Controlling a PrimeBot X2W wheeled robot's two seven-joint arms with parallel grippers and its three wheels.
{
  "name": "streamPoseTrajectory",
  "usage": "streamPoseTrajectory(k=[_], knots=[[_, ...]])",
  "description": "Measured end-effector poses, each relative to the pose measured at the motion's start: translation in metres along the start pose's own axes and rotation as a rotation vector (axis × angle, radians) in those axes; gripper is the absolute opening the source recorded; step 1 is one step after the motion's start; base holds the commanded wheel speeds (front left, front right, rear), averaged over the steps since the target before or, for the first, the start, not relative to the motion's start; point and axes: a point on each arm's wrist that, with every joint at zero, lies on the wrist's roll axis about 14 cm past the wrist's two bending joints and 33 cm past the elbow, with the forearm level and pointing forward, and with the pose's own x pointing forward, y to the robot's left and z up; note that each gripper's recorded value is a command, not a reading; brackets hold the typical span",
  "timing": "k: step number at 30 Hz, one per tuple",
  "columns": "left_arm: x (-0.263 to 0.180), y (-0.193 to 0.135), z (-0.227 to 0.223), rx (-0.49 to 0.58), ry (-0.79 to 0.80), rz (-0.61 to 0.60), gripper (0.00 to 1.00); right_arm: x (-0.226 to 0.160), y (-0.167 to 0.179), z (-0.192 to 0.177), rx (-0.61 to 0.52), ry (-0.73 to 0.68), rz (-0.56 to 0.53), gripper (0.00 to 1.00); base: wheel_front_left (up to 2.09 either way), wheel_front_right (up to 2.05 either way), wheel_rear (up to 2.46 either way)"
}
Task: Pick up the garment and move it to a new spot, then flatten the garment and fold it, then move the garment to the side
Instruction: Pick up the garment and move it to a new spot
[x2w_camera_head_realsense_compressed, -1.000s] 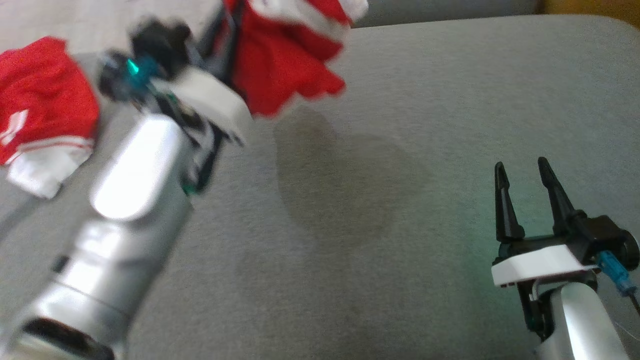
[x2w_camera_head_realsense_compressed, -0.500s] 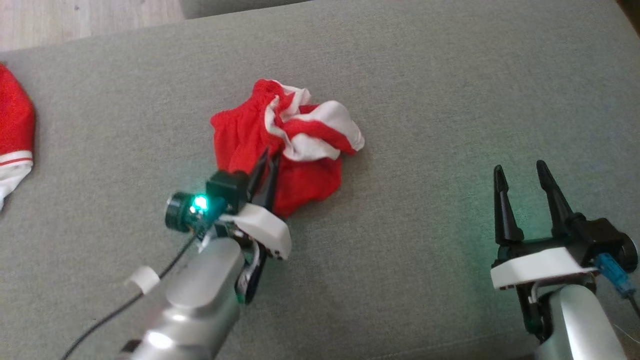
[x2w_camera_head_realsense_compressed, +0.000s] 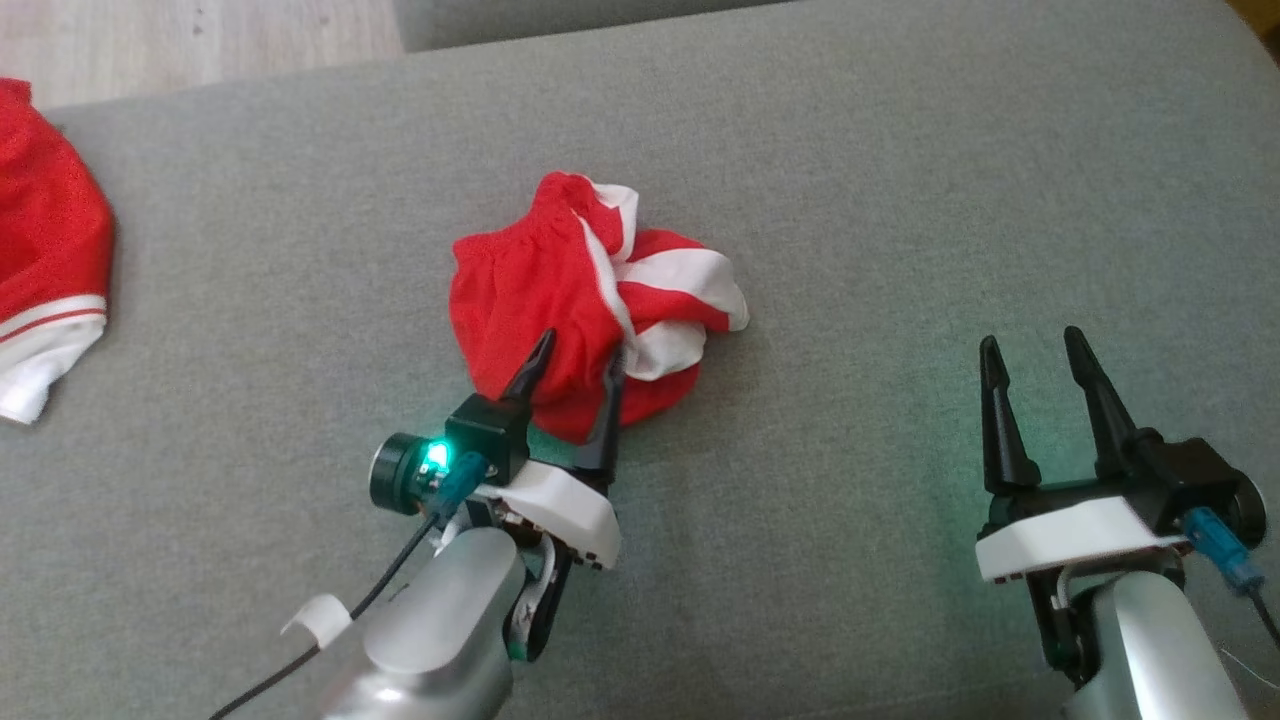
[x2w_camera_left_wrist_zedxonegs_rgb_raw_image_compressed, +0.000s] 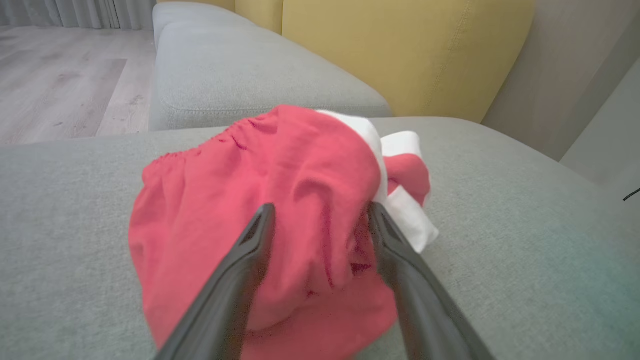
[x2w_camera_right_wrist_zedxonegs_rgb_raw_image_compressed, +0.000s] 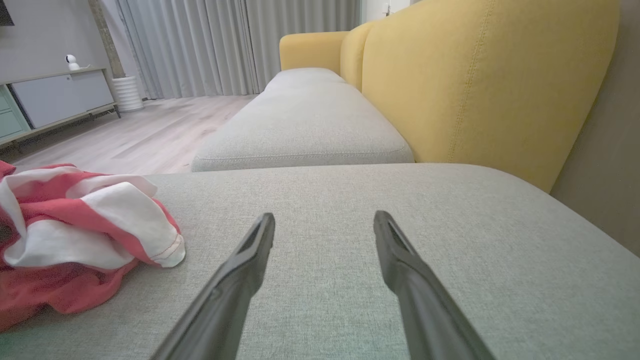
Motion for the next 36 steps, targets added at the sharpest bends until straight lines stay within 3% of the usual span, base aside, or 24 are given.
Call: streamPoseTrajectory(k=[7,14,29,36], knots=[[-0.013,-0.002,0.032,0.009,-0.100,0.013,1.00,-0.002,0.003,0.015,0.002,-0.045,0.007,1.00,0.00,0.00,0.00],[-0.049,0.018,0.049,0.014,-0.178,0.095,1.00,-0.018,0.008,0.023,0.006,-0.070,0.020,1.00,0.00,0.00,0.00],[-0.152,0.073,0.008,-0.084,-0.166,0.383,1.00,-0.046,0.033,0.006,0.047,-0.030,0.088,1.00,0.00,0.00,0.00],[-0.163,0.077,0.006,-0.112,-0.176,0.414,1.00,-0.046,0.039,0.006,0.054,-0.029,0.104,1.00,0.00,0.00,0.00]])
